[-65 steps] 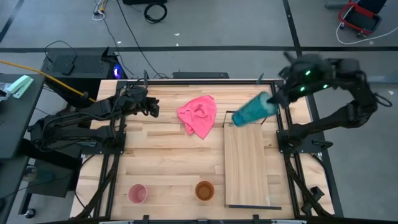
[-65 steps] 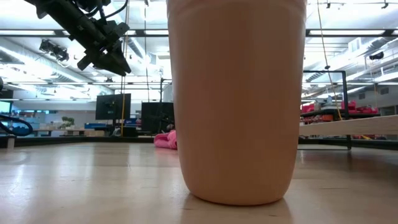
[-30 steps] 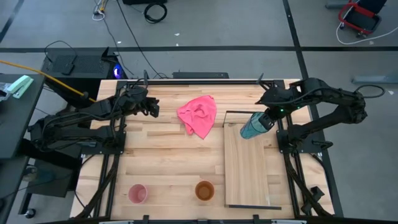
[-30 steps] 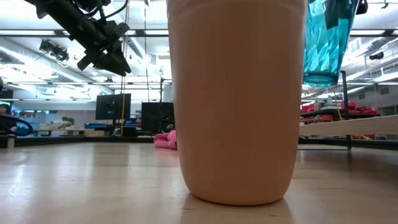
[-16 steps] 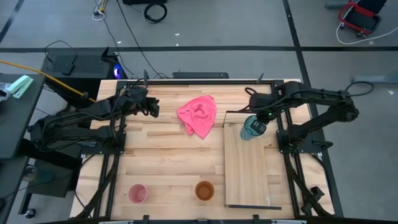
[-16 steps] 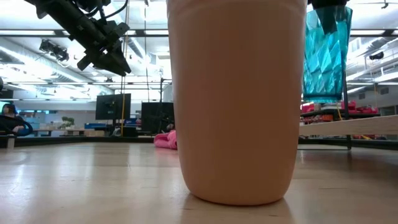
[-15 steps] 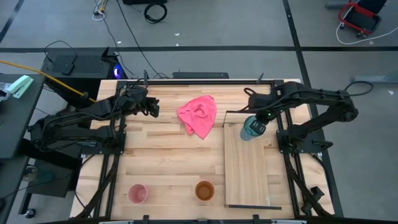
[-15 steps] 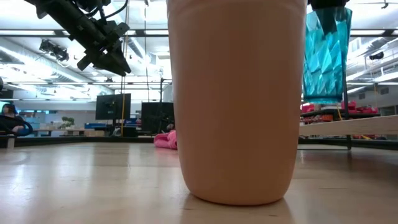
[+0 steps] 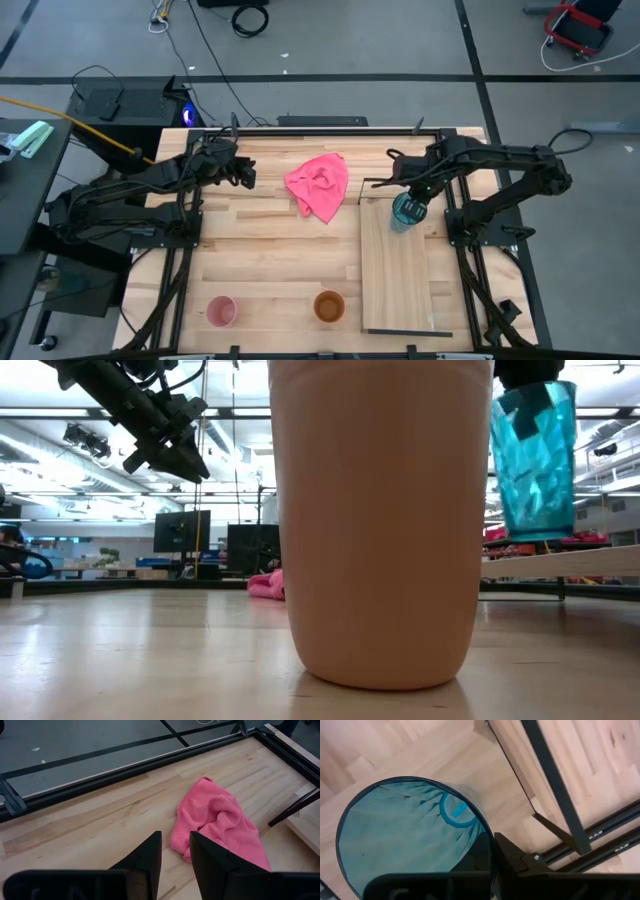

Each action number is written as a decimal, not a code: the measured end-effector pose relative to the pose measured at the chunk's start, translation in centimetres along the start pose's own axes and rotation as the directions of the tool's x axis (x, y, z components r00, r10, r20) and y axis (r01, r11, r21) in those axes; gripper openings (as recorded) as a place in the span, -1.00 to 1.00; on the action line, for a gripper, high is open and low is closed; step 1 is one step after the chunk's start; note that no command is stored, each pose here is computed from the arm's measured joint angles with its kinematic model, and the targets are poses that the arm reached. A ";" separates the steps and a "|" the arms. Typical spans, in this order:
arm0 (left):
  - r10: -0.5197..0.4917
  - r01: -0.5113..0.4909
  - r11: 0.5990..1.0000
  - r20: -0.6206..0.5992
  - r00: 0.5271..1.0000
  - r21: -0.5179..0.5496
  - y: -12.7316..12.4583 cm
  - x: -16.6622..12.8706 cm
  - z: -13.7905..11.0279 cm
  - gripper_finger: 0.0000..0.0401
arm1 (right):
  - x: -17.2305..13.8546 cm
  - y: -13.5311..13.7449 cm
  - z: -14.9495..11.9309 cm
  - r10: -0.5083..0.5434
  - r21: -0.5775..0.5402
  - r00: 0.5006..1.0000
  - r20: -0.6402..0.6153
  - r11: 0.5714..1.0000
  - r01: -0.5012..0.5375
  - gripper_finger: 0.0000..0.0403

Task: Stack small to large cups/mugs on shelf
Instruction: Put the blue cup on the shelf, then put the yellow cup on the shelf

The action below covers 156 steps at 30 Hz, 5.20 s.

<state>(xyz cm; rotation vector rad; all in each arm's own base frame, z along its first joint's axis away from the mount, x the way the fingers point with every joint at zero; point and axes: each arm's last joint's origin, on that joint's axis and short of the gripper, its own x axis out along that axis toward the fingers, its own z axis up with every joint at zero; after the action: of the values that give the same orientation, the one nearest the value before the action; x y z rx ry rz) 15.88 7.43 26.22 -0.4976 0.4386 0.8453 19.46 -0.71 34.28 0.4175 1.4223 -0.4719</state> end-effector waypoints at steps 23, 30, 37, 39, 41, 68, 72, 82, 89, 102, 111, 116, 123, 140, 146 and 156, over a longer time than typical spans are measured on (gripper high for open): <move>0.001 -0.001 1.000 -0.003 1.000 0.000 0.0 0.0 0.0 -0.47 | 2.6 0.4 0.3 -0.025 -0.012 1.000 -0.008 1.000 0.025 -0.96; 0.001 -0.002 1.000 -0.003 1.000 -0.016 0.0 0.0 0.0 -0.47 | 2.2 0.3 0.2 0.001 -0.002 0.999 0.036 1.000 -0.001 -0.96; 0.002 -0.002 1.000 -0.003 1.000 -0.016 0.0 0.0 0.0 -0.47 | 2.4 0.4 0.4 0.000 0.001 0.999 0.035 1.000 0.000 -0.86; 0.001 -0.002 1.000 -0.003 1.000 -0.016 0.0 0.0 0.0 -0.47 | 2.5 0.5 0.5 0.000 0.001 0.999 0.035 1.000 0.000 -0.80; 0.002 -0.002 1.000 -0.003 1.000 -0.016 0.0 0.0 0.0 -0.47 | 2.5 0.5 0.5 -0.001 0.001 0.999 0.034 1.000 0.001 -0.75; -0.018 0.017 0.999 -0.014 1.000 -0.035 -0.1 0.0 -0.1 -0.47 | -1.8 -0.5 -0.6 0.085 0.124 0.978 0.190 0.986 -0.110 -0.52; -0.066 0.064 0.997 -0.039 0.997 -0.037 -0.2 0.0 -0.1 -0.47 | -4.0 -1.0 -1.2 0.140 0.175 0.953 0.268 0.966 -0.192 -0.52; -0.331 0.323 0.941 -0.092 0.939 -0.097 -1.5 -0.3 0.1 -0.47 | -7.2 0.0 -1.9 0.301 0.116 0.847 0.437 0.915 -0.385 -0.52; -0.643 0.641 0.751 0.041 0.764 -0.160 -5.5 -2.4 0.8 -0.47 | -7.4 2.0 -3.1 0.391 -0.003 0.834 0.390 0.906 -0.423 -0.52; -0.826 0.825 0.526 0.106 0.553 -0.209 -14.7 -5.1 -3.6 -0.51 | -7.9 5.2 -6.7 0.517 -0.241 0.808 0.282 0.854 -0.462 -0.52; -0.730 0.733 0.672 -0.260 0.633 -0.104 -20.9 -5.3 -6.6 -0.59 | -7.9 7.0 -7.0 0.569 -0.232 0.777 0.271 0.822 -0.520 -0.52; -0.533 0.610 0.792 -0.492 0.688 -0.006 -21.8 -6.3 -7.7 -0.63 | -6.5 9.2 -6.0 0.530 -0.265 0.813 0.239 0.841 -0.471 -0.52; -0.477 0.601 0.798 -0.649 0.592 -0.038 -23.8 -7.0 -12.3 -0.62 | -3.4 13.1 -4.5 0.473 -0.328 0.868 0.152 0.852 -0.407 -0.52; -0.601 0.608 0.758 -0.612 0.513 -0.235 -28.4 -3.2 -19.8 -0.62 | 0.6 16.9 -3.6 0.387 -0.418 0.920 0.059 0.846 -0.330 -0.52; -0.645 0.620 0.735 -0.564 0.515 -0.275 -29.1 -1.4 -20.0 -0.60 | 0.5 17.1 -3.5 0.408 -0.420 0.910 0.073 0.840 -0.343 -0.52; -0.635 0.607 0.752 -0.527 0.564 -0.256 -28.8 1.2 -18.2 -0.60 | 0.6 16.9 -3.1 0.387 -0.415 0.916 0.103 0.854 -0.314 -0.52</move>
<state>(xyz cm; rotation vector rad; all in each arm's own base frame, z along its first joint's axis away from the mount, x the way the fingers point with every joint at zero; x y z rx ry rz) 36.25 -18.55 17.92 -0.9039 0.7553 -0.0297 26.10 15.11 33.29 0.2912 1.1877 0.0782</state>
